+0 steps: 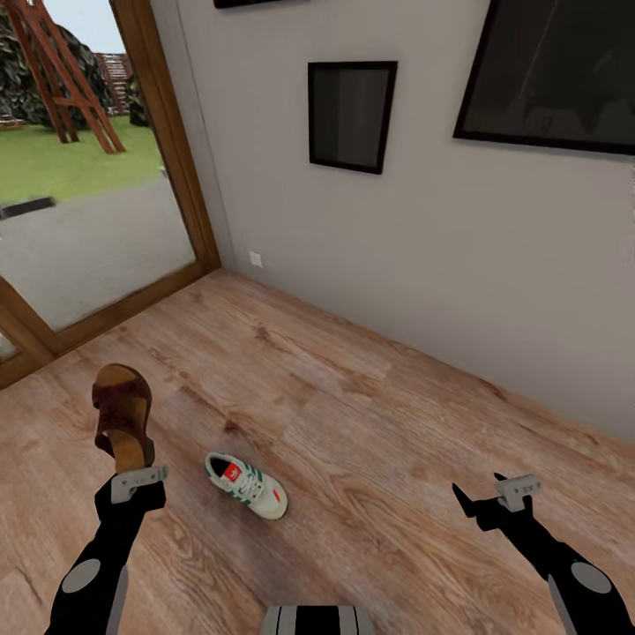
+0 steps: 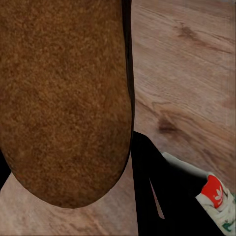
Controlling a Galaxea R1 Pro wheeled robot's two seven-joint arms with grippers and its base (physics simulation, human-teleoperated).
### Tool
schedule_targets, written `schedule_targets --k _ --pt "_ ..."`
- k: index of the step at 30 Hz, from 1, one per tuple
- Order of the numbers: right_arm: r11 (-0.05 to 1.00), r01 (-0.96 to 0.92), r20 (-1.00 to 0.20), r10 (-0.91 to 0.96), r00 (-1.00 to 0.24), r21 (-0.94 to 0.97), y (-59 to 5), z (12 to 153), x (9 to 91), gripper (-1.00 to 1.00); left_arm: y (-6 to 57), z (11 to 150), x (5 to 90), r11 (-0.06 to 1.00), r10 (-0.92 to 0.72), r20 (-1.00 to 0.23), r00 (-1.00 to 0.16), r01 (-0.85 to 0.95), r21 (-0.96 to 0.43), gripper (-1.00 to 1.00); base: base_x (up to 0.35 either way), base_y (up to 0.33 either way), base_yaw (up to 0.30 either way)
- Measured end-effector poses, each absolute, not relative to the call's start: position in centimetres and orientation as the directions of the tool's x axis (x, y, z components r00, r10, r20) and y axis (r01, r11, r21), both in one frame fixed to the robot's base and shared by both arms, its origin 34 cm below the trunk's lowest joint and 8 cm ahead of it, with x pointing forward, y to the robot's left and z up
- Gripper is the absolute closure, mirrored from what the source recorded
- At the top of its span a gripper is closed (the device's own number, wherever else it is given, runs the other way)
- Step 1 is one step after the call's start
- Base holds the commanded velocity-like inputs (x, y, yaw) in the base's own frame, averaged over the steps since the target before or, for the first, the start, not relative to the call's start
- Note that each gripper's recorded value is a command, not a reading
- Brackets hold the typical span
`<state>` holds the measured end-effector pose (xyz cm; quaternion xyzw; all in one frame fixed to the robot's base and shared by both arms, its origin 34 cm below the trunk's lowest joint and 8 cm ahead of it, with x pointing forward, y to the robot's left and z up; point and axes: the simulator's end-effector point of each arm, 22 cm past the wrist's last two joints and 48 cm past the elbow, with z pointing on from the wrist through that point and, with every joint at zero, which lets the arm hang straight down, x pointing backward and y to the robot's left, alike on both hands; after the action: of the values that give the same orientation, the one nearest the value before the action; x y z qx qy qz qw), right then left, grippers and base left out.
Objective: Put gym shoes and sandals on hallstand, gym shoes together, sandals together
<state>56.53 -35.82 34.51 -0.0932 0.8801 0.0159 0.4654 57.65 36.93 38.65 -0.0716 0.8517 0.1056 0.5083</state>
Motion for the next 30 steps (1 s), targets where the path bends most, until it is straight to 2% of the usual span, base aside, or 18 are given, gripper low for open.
schedule_targets --k 6,11,30 --pt "0.983 -0.173 -0.83 -0.148 -0.538 -0.062 -36.0 35.3 56.8 -1.0 36.4 38.7 57.3 0.97 -0.015 -0.88 -0.475 -0.22 0.102 1.0 0.0 0.0 0.01" --pt "0.983 -0.174 -0.83 -0.148 -0.537 -0.063 -36.0 35.3 56.8 -1.0 36.3 38.6 57.2 0.97 -0.015 -0.879 -0.476 -0.22 0.102 1.0 0.0 -0.076 0.182" --pt "0.983 -0.173 -0.836 -0.147 -0.528 -0.063 -35.9 35.8 57.0 -1.0 36.3 39.2 57.3 0.969 -0.013 -0.884 -0.467 -0.224 0.104 1.0 0.0 -0.259 0.255"
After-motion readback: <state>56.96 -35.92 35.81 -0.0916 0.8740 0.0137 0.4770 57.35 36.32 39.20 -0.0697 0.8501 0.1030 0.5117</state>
